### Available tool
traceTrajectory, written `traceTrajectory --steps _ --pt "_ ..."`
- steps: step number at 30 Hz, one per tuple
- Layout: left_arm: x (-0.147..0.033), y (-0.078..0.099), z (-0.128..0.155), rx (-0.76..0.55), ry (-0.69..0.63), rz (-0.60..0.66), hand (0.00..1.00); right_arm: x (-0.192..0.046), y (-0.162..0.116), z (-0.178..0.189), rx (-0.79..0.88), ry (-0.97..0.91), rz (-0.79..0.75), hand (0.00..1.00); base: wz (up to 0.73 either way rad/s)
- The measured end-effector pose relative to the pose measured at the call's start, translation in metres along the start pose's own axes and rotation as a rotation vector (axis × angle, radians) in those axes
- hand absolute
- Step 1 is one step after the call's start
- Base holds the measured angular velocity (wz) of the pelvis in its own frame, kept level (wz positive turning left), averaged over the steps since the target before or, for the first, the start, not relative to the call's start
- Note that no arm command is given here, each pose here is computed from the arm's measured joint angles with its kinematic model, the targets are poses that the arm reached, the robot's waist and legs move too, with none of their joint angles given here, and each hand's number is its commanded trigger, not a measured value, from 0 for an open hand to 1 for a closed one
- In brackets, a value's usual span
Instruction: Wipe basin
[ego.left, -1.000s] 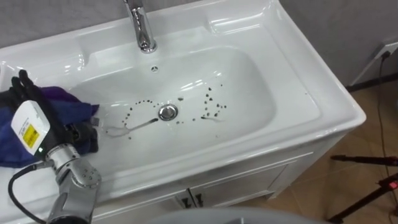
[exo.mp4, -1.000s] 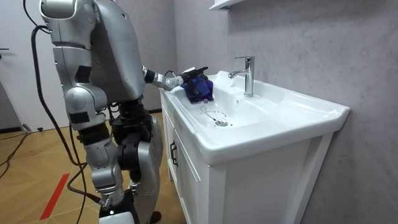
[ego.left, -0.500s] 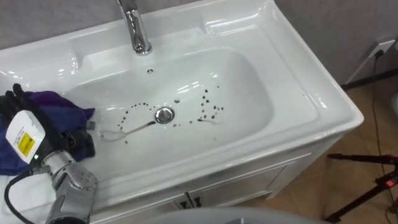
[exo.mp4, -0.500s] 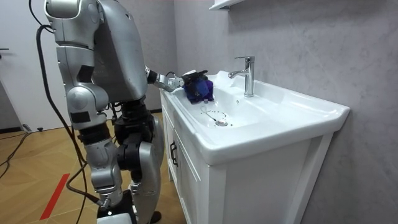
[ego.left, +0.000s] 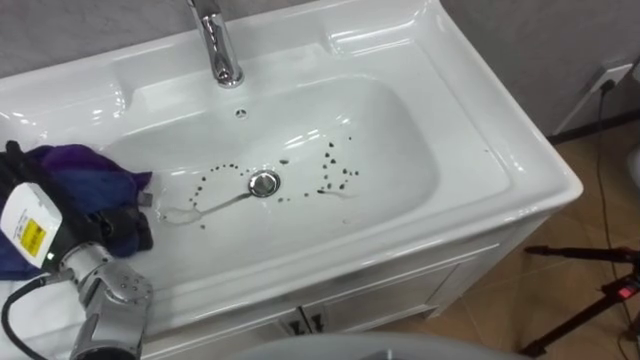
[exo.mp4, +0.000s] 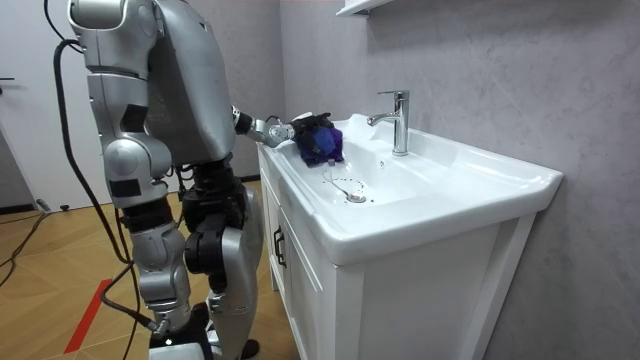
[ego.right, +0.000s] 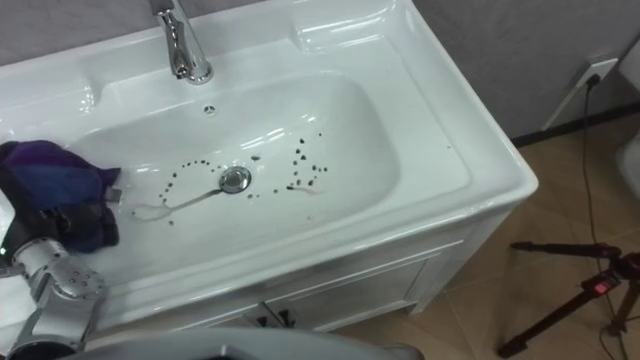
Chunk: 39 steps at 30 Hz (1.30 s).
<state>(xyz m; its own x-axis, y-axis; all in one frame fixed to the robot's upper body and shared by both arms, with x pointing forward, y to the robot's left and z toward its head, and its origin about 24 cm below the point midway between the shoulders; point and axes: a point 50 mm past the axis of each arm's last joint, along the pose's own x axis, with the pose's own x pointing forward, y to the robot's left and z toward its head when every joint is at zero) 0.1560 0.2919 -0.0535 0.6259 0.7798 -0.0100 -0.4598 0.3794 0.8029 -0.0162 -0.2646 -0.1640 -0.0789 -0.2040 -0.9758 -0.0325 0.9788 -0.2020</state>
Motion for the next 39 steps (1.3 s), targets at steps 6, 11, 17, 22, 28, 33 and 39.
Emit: traceTrajectory --steps 6,11,17,22,28,33,39 --pt "0.0 0.001 -0.001 -0.008 0.002 0.002 0.0 0.0 0.002 -0.006 0.013 0.022 0.012 0.0 0.0" --pt "-0.001 0.001 -0.004 -0.033 0.026 0.001 0.0 0.0 0.002 -0.006 0.018 0.027 0.004 0.0 0.0" --pt "-0.003 -0.001 -0.009 -0.044 0.054 -0.008 0.0 0.0 0.0 -0.004 0.038 0.032 -0.014 0.0 -0.01" --pt "-0.003 -0.003 -0.016 -0.015 0.078 -0.033 0.18 0.0 -0.003 -0.005 0.039 0.037 -0.023 0.0 -0.08" --pt "-0.004 -0.003 -0.027 0.023 0.106 -0.048 0.86 -0.001 -0.008 -0.006 0.051 0.035 -0.047 0.0 -0.1" --pt "0.0 0.002 -0.032 0.078 0.088 -0.05 1.0 -0.001 -0.008 -0.009 0.061 0.065 -0.039 0.0 -0.02" --pt "0.003 0.006 -0.035 0.09 0.093 -0.029 1.0 -0.002 -0.009 -0.009 0.062 0.076 -0.039 0.0 -0.03"
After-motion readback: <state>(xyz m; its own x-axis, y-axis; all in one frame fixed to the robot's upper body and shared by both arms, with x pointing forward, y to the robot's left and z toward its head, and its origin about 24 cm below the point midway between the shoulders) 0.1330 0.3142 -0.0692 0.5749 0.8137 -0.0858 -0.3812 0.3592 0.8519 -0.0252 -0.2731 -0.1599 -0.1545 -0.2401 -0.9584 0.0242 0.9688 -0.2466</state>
